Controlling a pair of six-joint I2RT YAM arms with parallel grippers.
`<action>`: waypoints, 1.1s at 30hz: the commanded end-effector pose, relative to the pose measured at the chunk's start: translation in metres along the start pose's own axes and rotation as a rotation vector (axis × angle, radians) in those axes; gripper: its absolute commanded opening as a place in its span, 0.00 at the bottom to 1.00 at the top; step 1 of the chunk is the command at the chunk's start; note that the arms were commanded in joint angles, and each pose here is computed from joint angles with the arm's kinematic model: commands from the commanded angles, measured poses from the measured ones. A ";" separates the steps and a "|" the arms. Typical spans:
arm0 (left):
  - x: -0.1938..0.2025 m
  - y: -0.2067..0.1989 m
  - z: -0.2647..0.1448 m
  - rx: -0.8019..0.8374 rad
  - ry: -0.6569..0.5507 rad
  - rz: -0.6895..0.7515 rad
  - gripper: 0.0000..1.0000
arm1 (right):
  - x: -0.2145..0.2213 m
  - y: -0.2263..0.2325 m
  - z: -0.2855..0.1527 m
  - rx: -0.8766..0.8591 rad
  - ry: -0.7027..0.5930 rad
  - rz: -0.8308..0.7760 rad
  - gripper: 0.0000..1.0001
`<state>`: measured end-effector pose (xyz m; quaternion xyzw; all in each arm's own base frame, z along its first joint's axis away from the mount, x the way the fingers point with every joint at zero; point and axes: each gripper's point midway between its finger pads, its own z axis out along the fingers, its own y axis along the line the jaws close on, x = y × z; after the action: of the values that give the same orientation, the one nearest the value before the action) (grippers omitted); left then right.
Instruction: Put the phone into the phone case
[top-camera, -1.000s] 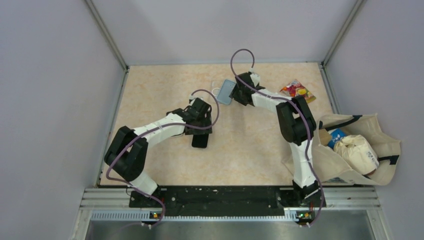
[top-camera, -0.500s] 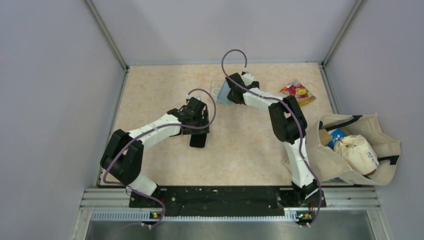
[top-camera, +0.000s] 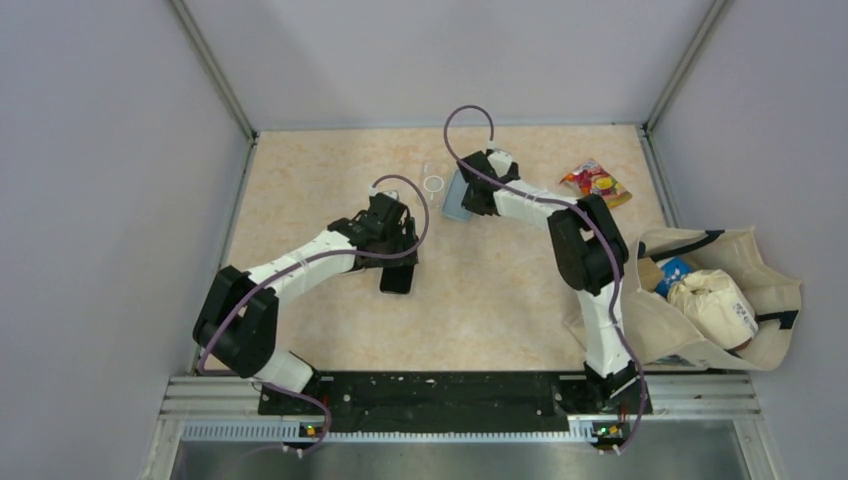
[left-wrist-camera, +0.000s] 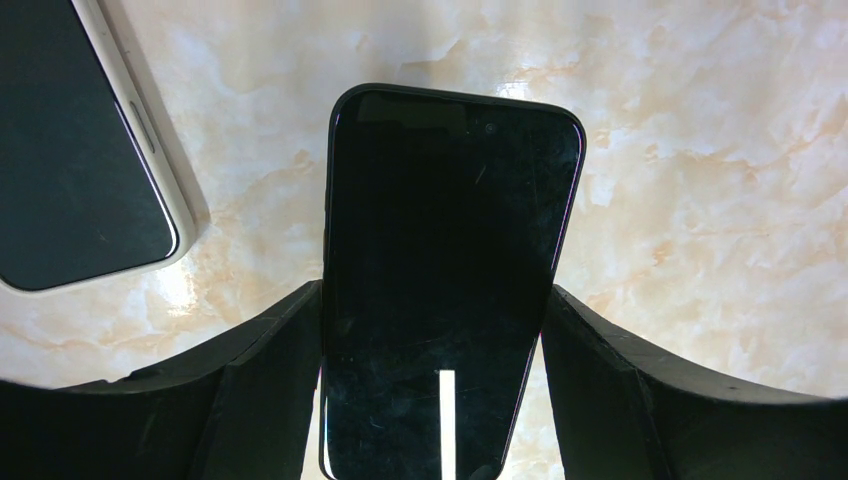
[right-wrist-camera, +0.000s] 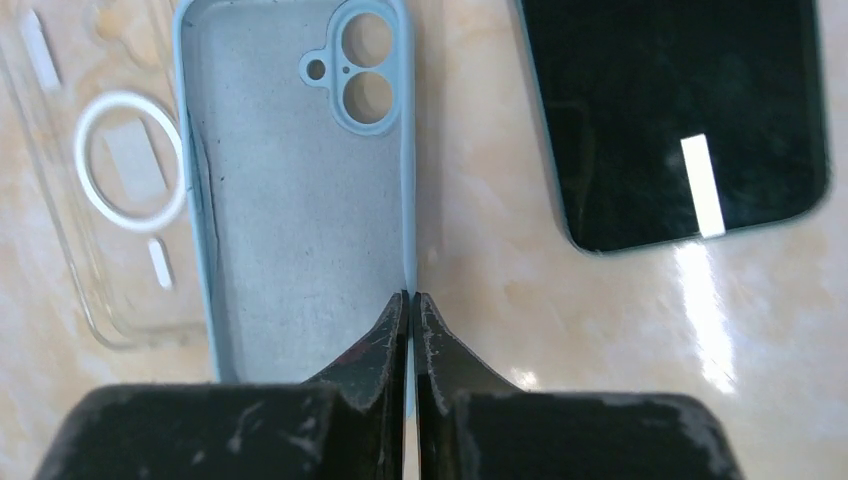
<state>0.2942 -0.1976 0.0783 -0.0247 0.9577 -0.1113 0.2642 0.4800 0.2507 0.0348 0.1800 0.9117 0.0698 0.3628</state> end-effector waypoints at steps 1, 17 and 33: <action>-0.022 -0.014 -0.014 0.075 -0.087 -0.034 0.43 | -0.006 -0.004 -0.051 -0.051 0.027 -0.082 0.00; -0.019 -0.019 -0.011 0.093 -0.070 -0.078 0.43 | 0.113 -0.053 -0.137 -0.211 0.222 -0.193 0.00; -0.009 -0.017 -0.005 0.090 -0.048 -0.114 0.43 | 0.149 -0.002 -0.162 -0.386 0.256 -0.209 0.01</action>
<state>0.2892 -0.2055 0.0762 -0.0579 0.9549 -0.1419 0.2545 0.2506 0.2820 0.0349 0.0088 0.9498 0.1875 0.2501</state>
